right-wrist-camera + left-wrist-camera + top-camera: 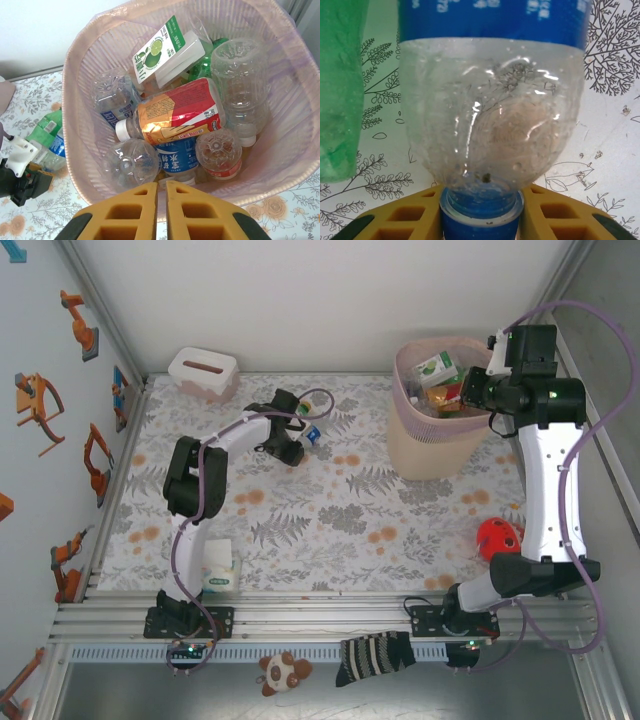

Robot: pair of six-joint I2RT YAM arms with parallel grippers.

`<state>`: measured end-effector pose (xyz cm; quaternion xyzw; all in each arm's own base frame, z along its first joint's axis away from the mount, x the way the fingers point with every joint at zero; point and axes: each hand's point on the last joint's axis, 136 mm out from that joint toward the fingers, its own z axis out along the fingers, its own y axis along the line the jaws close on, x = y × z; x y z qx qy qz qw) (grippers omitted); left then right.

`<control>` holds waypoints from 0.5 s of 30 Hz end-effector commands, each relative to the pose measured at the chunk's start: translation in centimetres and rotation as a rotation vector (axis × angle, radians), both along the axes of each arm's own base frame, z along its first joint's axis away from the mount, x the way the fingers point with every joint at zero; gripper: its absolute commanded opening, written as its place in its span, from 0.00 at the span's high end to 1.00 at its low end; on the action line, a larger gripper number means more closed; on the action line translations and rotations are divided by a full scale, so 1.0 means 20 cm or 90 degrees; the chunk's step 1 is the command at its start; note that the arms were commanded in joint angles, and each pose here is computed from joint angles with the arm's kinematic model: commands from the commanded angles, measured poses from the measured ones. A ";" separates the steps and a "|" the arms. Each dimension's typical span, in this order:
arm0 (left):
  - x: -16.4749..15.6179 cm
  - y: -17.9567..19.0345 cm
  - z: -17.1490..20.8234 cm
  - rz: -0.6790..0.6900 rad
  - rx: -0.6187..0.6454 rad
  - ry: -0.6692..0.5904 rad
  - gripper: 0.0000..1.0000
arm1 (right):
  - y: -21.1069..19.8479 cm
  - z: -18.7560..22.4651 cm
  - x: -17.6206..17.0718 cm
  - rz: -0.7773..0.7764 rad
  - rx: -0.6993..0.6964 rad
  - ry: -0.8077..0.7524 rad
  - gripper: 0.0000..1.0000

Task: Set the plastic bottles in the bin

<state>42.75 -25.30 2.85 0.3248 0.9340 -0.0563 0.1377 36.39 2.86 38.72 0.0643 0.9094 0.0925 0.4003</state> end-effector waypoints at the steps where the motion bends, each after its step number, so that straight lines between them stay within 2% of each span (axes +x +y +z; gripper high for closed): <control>1: -0.01 -0.01 0.06 -0.005 -0.028 0.000 0.70 | 0.02 0.07 -0.02 0.005 0.013 -0.027 0.88; 8: -0.07 -0.09 0.22 -0.030 -0.113 -0.024 0.73 | 0.09 0.08 -0.03 0.042 0.050 -0.033 0.87; 15: -0.15 -0.21 0.52 -0.079 -0.257 -0.075 0.74 | 0.24 0.09 -0.05 0.126 0.130 -0.043 0.80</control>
